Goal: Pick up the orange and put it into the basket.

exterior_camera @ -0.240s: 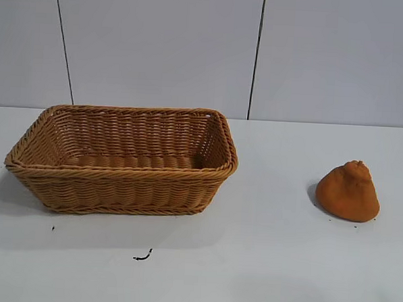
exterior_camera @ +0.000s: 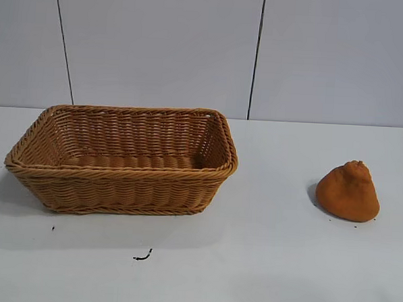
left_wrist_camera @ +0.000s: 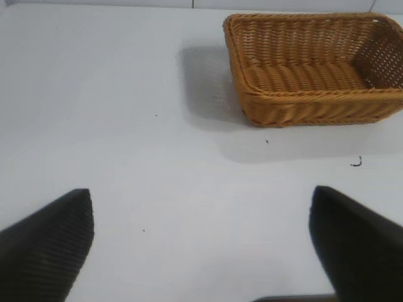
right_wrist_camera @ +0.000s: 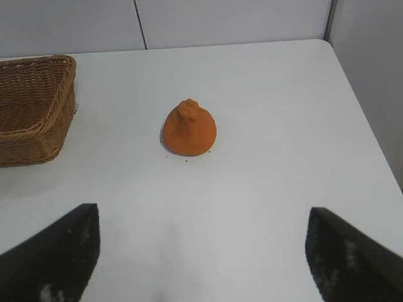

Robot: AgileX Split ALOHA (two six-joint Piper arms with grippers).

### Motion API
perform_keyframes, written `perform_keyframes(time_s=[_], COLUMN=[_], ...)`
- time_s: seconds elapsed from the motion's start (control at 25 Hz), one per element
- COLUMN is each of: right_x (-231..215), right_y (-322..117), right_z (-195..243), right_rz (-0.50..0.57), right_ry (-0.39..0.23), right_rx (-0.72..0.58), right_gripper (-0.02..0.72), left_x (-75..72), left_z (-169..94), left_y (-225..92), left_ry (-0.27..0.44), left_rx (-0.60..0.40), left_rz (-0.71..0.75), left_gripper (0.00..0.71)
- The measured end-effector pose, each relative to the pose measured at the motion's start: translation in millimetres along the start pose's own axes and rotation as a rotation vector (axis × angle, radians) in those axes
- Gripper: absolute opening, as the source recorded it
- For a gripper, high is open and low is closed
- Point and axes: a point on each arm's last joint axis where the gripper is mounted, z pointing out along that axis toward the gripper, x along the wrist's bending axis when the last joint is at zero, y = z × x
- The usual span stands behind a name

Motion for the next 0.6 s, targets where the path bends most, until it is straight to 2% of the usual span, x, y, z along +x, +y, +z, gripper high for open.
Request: perform_keyframes(time_s=[0.28,0.44,0.52,0.56,0.6], right_x=[0.1,0.6,0.9,2.0,2.2], right_y=[1.9,22.1,38.2,99.2,107.5], right_z=[-1.3,-2.7,2.1,51.4,59.3], right_rz=[0.0,0.0,0.0,0.002,0.002], right_ry=[0.0,0.0,-0.001,-0.006,-0.006], right_rx=[-0.013,-0.012,0.02,0.214,0.236], right_gripper=[0.608,0.608,0.608,0.608,0.608], left_x=[0.0,0.0,0.0,0.0,0.0], left_z=[0.0,0.0,0.0,0.0,0.0], left_y=[0.0,0.0,0.0,0.0,0.0], left_ry=[0.0,0.0,0.0,0.0,0.0], left_rx=[0.0,0.0,0.0,0.0,0.0], left_rz=[0.0,0.0,0.0,0.0,0.0], left_gripper=[0.666,0.666,0.666,0.666,0.666])
